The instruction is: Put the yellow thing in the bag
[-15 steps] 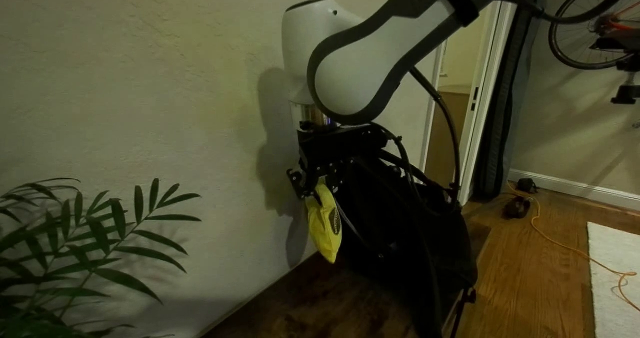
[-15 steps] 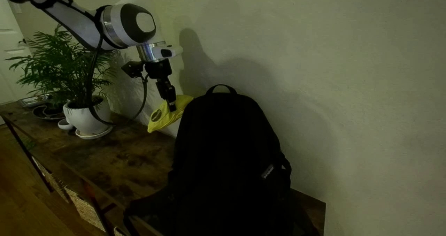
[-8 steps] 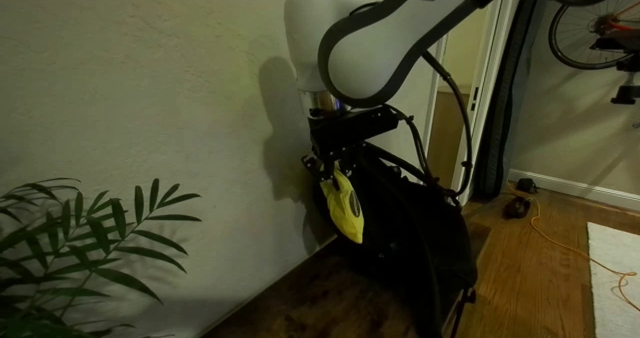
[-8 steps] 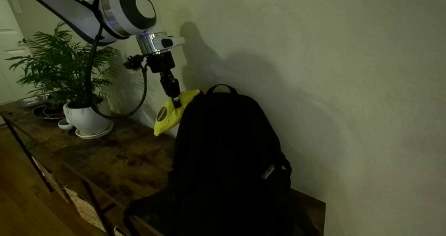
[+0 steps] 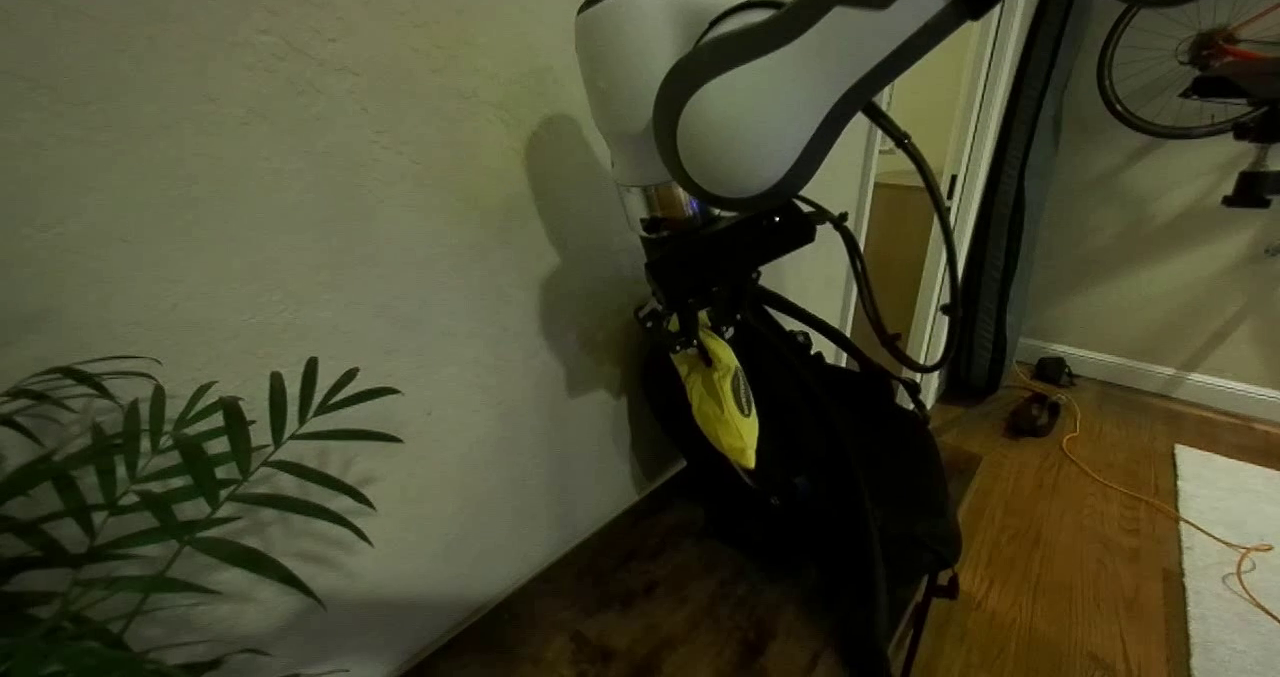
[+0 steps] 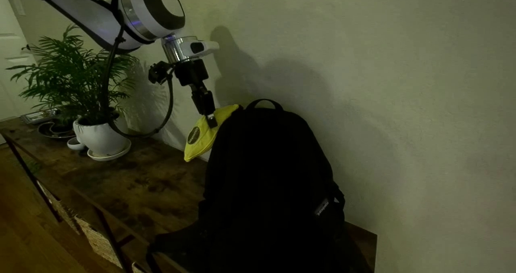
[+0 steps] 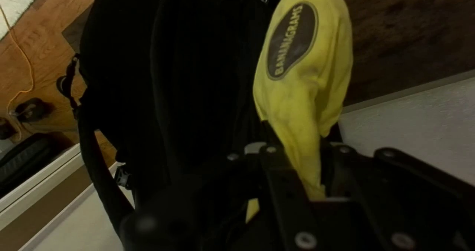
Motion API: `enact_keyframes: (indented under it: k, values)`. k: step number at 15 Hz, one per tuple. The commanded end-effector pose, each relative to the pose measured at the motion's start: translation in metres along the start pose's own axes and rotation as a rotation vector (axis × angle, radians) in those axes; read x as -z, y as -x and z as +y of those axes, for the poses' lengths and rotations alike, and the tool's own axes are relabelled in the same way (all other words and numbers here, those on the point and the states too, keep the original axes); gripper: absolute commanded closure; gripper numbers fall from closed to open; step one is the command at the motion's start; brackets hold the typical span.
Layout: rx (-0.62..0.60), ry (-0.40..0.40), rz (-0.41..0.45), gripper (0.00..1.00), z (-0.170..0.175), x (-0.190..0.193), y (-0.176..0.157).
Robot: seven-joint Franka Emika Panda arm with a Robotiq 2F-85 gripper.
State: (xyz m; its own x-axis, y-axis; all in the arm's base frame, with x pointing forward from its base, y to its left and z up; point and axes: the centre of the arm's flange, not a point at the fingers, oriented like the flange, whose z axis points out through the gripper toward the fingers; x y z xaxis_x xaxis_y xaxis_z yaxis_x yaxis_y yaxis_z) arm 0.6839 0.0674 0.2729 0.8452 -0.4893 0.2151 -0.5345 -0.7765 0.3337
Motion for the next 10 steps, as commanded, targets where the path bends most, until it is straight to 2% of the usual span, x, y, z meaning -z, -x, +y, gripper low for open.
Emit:
enact_keyframes:
  k: [1,5,10]
  values:
    - [-0.044,0.084,0.016,0.91,0.018,-0.009,-0.007]
    - [-0.116,0.114,0.03,0.91,0.021,-0.017,-0.019]
    - [-0.254,0.062,0.012,0.91,0.019,-0.027,-0.025]
